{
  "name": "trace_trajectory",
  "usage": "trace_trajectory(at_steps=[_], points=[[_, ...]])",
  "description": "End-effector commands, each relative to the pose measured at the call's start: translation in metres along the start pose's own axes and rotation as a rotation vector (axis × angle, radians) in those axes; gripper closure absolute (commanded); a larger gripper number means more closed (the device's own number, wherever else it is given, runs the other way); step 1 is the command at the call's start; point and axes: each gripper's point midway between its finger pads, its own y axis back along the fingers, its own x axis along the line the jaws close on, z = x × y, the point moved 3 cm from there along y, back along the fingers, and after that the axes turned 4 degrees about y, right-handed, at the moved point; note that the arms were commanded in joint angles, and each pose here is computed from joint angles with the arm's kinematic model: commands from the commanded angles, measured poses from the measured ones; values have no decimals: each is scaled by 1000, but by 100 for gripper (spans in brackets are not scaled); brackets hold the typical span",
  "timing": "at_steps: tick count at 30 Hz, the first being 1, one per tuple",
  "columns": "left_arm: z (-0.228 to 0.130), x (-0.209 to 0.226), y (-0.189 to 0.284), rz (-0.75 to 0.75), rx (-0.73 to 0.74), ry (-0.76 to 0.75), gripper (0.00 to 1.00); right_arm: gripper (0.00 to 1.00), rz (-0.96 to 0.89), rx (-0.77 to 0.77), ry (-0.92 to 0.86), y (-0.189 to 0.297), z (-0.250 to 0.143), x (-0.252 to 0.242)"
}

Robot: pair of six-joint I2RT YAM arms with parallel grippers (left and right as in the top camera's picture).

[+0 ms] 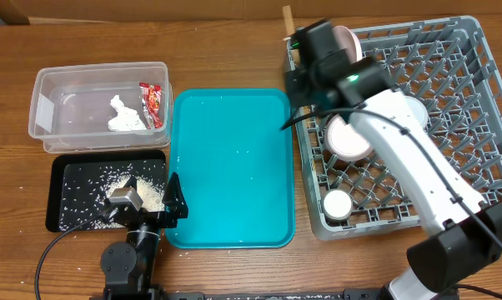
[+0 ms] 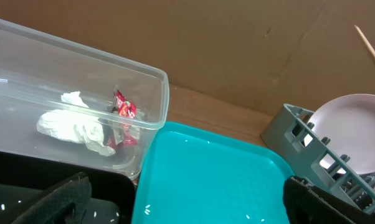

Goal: Sort waste into correct bins and load items into the dishwasher

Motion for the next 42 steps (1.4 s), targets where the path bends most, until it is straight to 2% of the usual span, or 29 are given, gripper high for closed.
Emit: trace_trajectory(at_steps=[1, 9, 10, 11, 12, 15, 19, 22, 24, 28, 29, 34, 40, 42], points=[[-1, -2, 0, -15, 1, 1, 0, 96, -57, 142, 58, -39, -30, -20], [-1, -2, 0, -16, 1, 1, 0, 95, -67, 235, 81, -71, -59, -23], [-1, -2, 0, -16, 1, 1, 0, 87, -67, 233, 80, -70, -58, -23], [-1, -2, 0, -15, 1, 1, 0, 70, -68, 228, 63, -66, -56, -23], [-1, -2, 0, -16, 1, 1, 0, 62, -71, 221, 29, -60, -53, -23], [-1, -2, 0, -16, 1, 1, 0, 51, -49, 174, -10, -29, -40, -21], [-1, -2, 0, -16, 1, 1, 0, 43, 64, 33, -2, 34, -22, -2], [-1, -2, 0, -16, 2, 1, 0, 32, 153, -115, 37, 105, -20, 18], [-1, -2, 0, -15, 2, 1, 0, 0, 199, -200, 66, 152, -29, 26], [-1, -2, 0, -15, 1, 1, 0, 0, 290, -331, 107, 216, -45, 35], [-1, -2, 0, -16, 2, 1, 0, 0, 295, -340, 126, 235, -62, 30], [-1, -2, 0, -15, 2, 1, 0, 0, 149, -364, 119, 272, -107, -14], [-1, -2, 0, -16, 1, 1, 0, 0, 12, -487, 55, 303, -122, -49], [-1, -2, 0, -16, 2, 1, 0, 0, -36, -557, -22, 306, -119, -64]])
